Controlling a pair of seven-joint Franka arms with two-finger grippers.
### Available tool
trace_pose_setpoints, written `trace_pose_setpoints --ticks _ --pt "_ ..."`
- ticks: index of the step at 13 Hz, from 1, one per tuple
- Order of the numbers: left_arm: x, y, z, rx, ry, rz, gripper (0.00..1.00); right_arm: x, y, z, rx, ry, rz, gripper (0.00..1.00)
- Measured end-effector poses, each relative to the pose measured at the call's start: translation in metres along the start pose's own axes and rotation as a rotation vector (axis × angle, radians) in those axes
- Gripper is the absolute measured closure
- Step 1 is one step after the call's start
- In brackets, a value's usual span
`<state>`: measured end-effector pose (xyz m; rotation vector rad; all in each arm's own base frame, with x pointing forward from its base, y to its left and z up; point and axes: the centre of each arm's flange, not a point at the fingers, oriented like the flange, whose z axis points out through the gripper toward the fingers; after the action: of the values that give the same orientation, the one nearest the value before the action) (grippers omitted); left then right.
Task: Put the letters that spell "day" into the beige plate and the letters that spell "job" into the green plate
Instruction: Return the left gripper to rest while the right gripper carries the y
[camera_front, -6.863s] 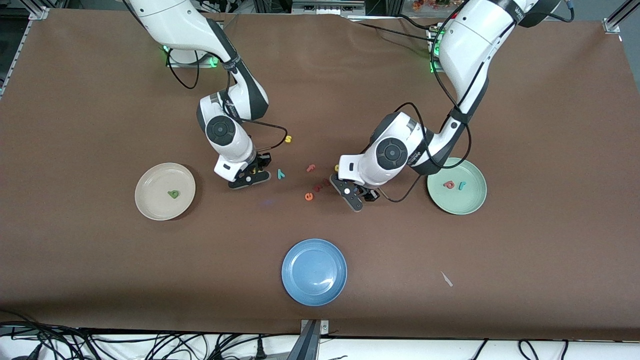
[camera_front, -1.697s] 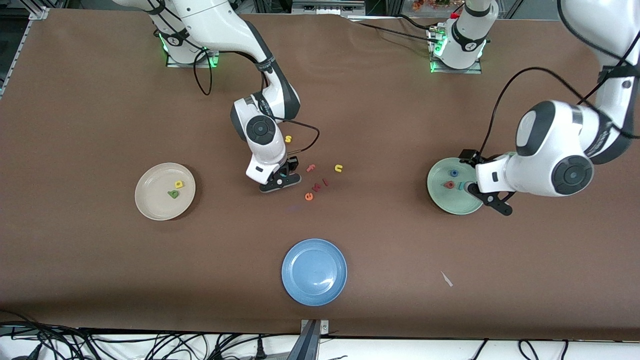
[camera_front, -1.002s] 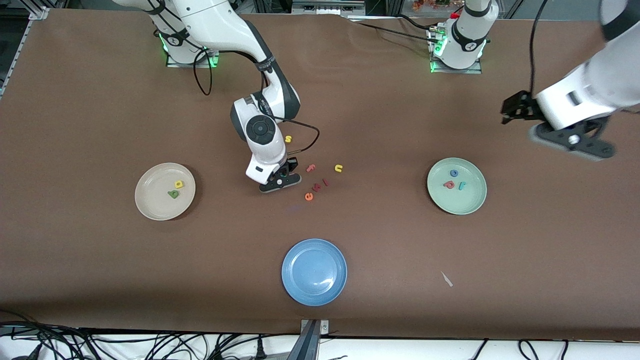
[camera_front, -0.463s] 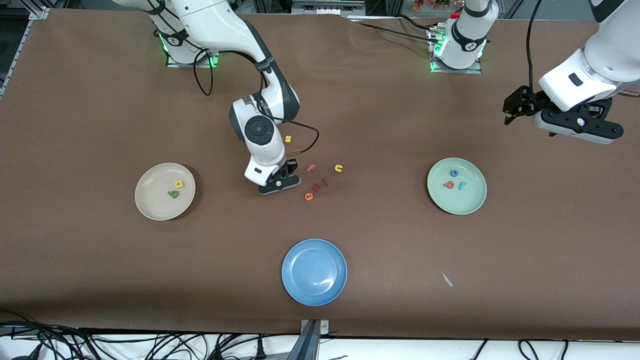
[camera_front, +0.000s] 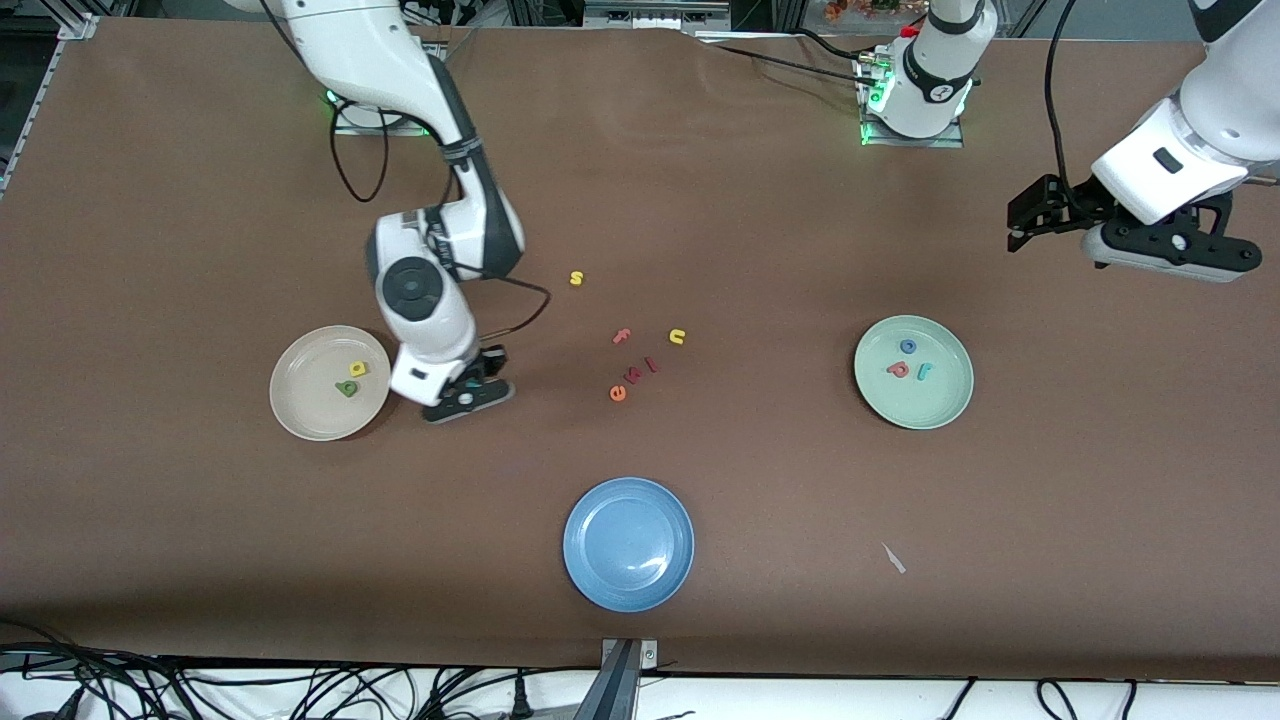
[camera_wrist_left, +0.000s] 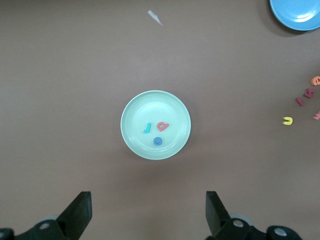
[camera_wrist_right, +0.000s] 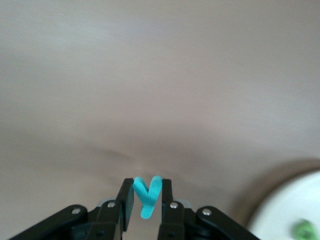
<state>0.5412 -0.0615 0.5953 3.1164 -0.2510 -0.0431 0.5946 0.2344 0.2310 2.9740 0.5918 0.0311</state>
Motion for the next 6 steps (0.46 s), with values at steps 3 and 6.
trace_pose_setpoints --ticks 3,6 --pt "-0.006 -0.015 -0.002 -0.003 -0.02 -0.032 0.0 -0.024 0.073 -0.014 -0.018 -0.009 -0.037 0.73" --pt "-0.007 -0.022 -0.001 -0.004 -0.023 -0.047 0.0 -0.05 0.148 -0.005 -0.02 -0.039 -0.028 0.73"
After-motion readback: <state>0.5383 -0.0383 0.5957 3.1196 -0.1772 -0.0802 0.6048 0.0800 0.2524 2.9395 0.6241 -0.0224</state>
